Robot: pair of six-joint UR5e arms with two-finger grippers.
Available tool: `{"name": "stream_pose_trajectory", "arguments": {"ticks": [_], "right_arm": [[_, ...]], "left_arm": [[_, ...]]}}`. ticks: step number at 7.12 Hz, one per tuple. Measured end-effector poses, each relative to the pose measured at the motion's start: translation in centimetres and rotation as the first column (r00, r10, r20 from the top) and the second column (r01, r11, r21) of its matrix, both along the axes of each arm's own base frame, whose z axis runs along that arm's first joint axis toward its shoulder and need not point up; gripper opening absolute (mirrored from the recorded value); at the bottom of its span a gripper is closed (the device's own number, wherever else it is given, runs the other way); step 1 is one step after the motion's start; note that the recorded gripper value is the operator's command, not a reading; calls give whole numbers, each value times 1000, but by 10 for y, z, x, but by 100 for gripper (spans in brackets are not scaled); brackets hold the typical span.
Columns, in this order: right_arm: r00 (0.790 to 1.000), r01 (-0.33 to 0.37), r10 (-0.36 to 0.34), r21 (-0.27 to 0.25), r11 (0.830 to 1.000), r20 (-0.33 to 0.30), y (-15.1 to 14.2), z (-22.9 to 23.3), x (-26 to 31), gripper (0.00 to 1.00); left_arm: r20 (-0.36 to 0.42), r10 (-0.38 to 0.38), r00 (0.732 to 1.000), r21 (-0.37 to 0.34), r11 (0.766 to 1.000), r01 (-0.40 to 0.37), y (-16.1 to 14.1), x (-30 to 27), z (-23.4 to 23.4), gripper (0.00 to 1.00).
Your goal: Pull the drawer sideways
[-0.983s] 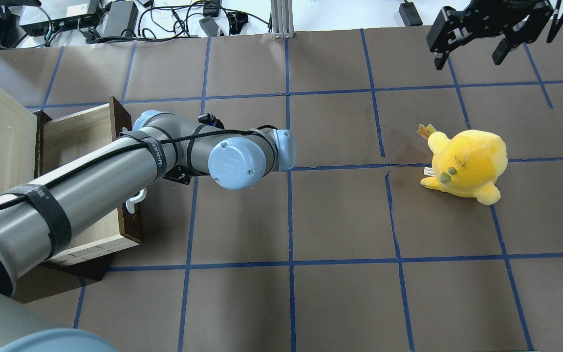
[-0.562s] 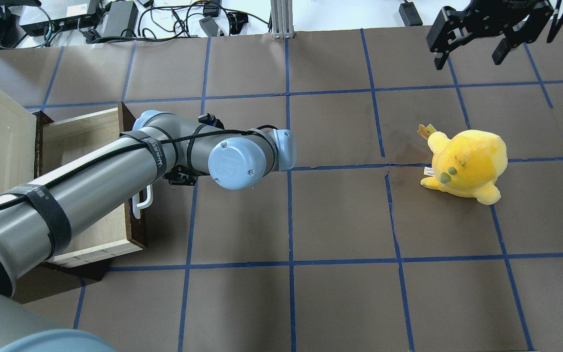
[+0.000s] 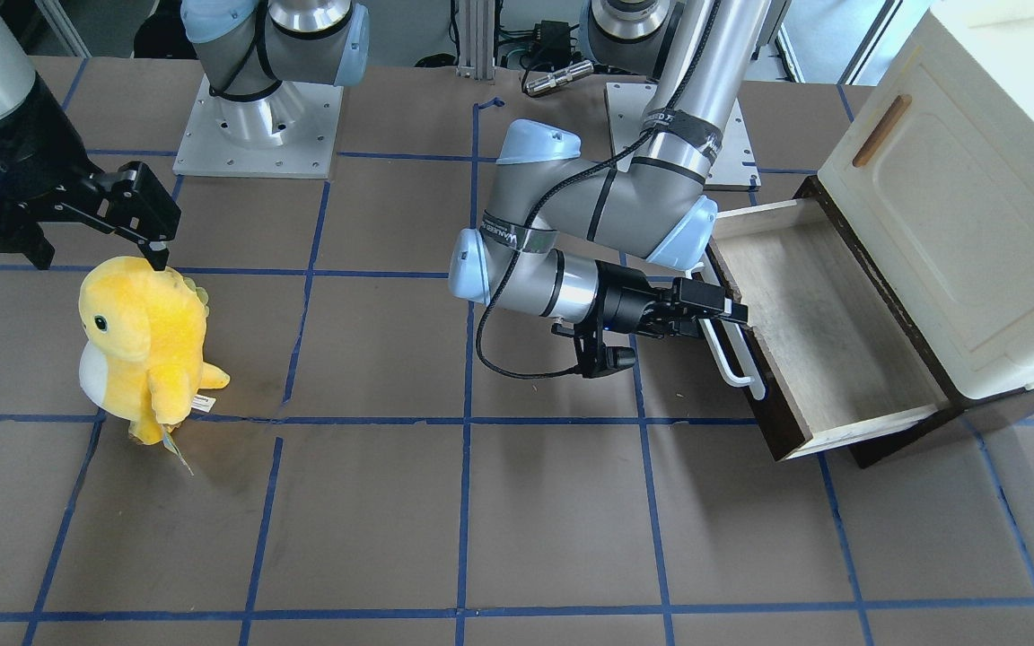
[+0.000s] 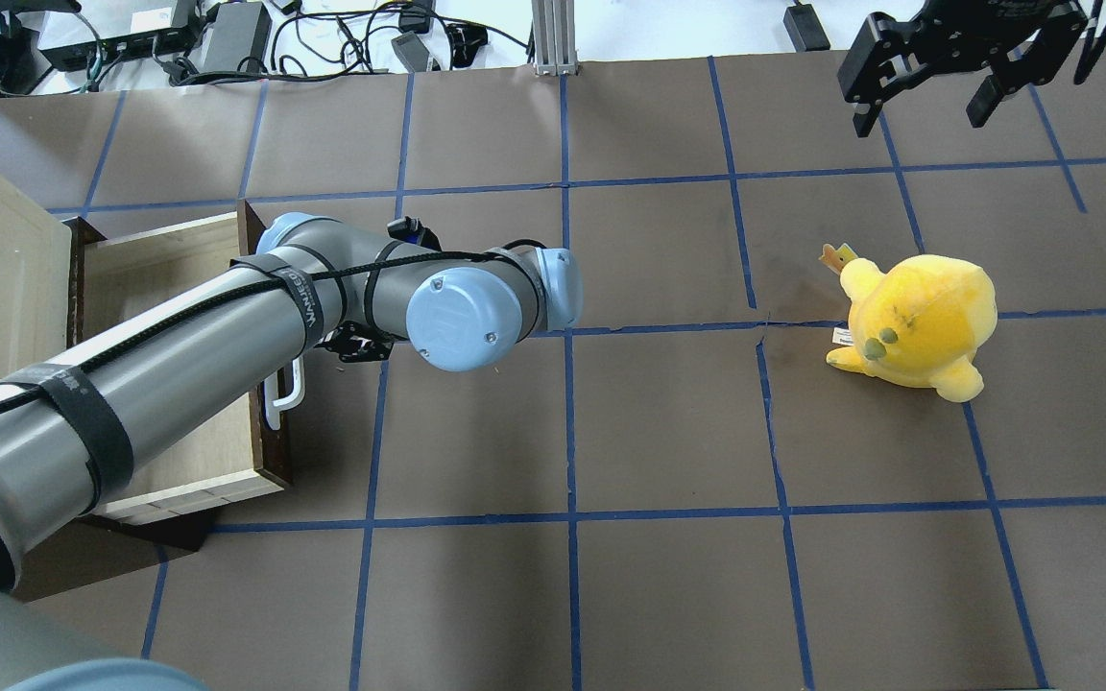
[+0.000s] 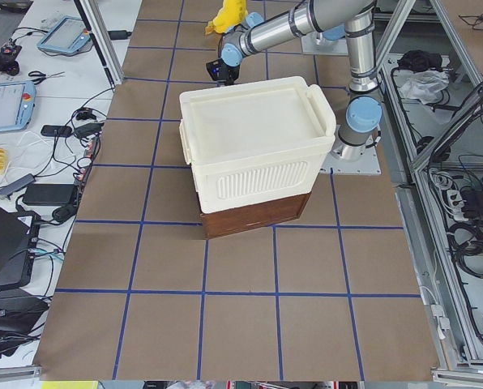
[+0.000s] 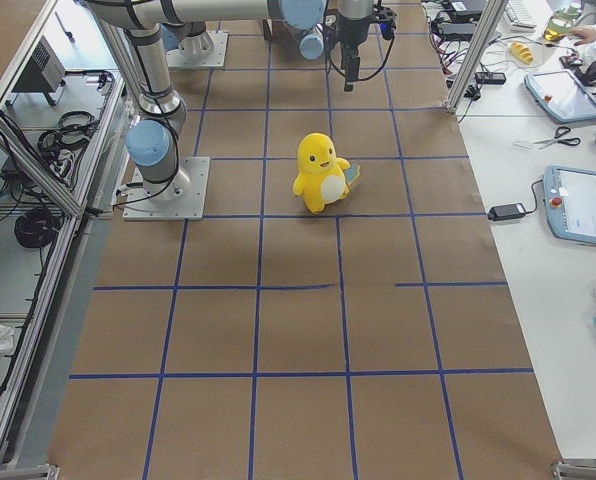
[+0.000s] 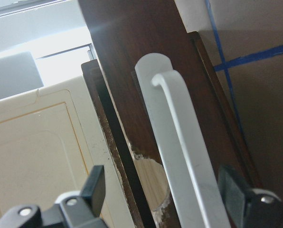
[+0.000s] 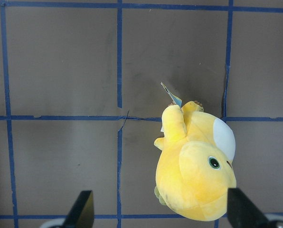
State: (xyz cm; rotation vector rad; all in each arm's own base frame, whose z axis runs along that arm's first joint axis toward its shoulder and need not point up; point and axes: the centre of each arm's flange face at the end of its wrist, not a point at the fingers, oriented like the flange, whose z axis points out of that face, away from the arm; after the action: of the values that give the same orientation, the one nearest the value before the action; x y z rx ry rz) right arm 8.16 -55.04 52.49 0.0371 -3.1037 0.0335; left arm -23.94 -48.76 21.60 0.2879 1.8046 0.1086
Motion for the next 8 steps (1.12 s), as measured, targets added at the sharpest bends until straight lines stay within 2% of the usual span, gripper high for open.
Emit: {"name": "stream_pose_trajectory", "arguments": {"ticks": [3,4,5,6,8], "right_arm": [[1000,0,0,0,1000,0,0,0,0,100],[1000,0,0,0,1000,0,0,0,0,100],[1000,0,0,0,1000,0,0,0,0,100],[1000,0,0,0,1000,0,0,0,0,100],[1000,0,0,0,1000,0,0,0,0,100]], "left_arm": [[-125,92,988,-50,994,-99,-8,-8,20,86],[-171,124,977,-55,989,-135,-10,-9,24,88],[-261,172,950,-52,980,-192,-14,-7,35,97],[-393,218,893,-38,967,-253,-19,-6,58,100],[-620,238,747,-5,952,-307,-20,-12,124,100]]}}
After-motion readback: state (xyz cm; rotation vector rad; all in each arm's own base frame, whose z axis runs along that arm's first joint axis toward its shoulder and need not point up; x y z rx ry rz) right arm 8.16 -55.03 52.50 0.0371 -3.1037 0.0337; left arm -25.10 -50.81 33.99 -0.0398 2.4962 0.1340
